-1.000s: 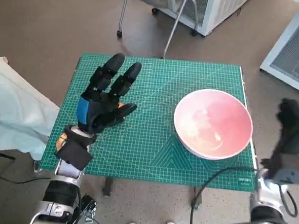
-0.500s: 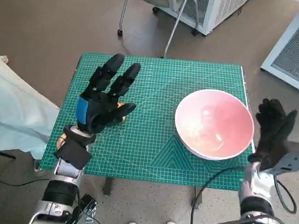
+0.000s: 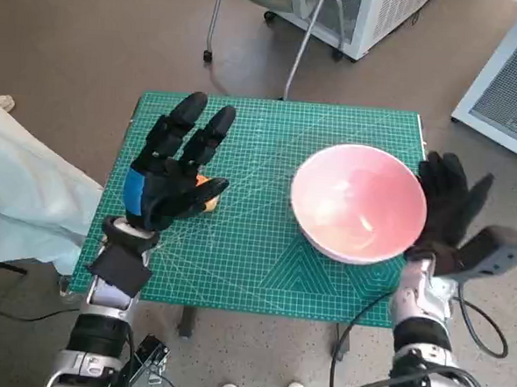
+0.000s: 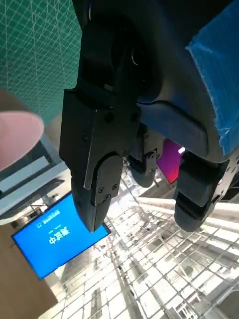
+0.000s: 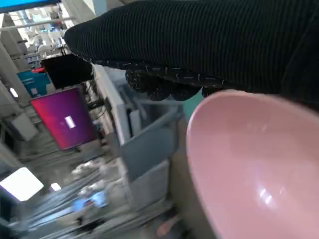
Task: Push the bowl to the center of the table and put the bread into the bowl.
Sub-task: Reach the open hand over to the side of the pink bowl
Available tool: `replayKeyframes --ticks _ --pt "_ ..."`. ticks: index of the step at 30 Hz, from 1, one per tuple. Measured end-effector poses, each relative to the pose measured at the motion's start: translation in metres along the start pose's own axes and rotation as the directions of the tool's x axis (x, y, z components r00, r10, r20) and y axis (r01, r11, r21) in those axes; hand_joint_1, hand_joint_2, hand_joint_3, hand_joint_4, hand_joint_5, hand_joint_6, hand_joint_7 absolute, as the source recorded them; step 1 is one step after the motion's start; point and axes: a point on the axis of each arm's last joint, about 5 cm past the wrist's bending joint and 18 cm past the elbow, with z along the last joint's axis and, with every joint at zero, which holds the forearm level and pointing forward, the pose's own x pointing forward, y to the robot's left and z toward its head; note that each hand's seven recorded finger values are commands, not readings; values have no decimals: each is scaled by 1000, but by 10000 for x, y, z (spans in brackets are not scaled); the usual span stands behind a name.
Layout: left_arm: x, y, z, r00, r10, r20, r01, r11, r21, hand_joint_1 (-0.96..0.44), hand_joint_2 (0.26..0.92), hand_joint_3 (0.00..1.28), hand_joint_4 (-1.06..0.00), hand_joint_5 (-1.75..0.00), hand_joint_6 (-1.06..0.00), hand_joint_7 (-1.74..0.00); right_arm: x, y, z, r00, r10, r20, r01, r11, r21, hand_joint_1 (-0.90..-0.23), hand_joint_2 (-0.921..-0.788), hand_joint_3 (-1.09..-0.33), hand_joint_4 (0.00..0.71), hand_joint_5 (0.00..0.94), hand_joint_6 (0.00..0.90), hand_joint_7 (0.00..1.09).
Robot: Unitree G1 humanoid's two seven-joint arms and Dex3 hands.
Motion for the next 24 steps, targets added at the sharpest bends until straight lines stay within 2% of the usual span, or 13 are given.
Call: replayKeyframes --ticks 10,12,17,24 --pt "-62 33 38 1000 16 -15 -16 1000 15 -133 921 126 -406 -9 -402 -253 63 287 -11 998 57 -23 -56 997 58 -483 -921 -708 328 3 194 613" --pt "-65 38 52 1000 22 -14 -22 1000 19 -131 921 125 -407 -8 -370 -317 75 344 -11 997 64 -33 -61 996 65 -480 -921 -711 340 9 195 613" --pt "-60 53 87 999 36 -9 -36 999 28 -132 921 121 -410 -6 -294 -468 93 469 -19 994 82 -66 -78 995 57 -475 -921 -713 351 14 194 612" --pt "-75 67 121 998 55 -9 -54 998 41 -130 921 122 -411 -5 -260 -537 82 598 -59 987 118 -110 -116 993 27 -476 -921 -712 359 16 192 609"
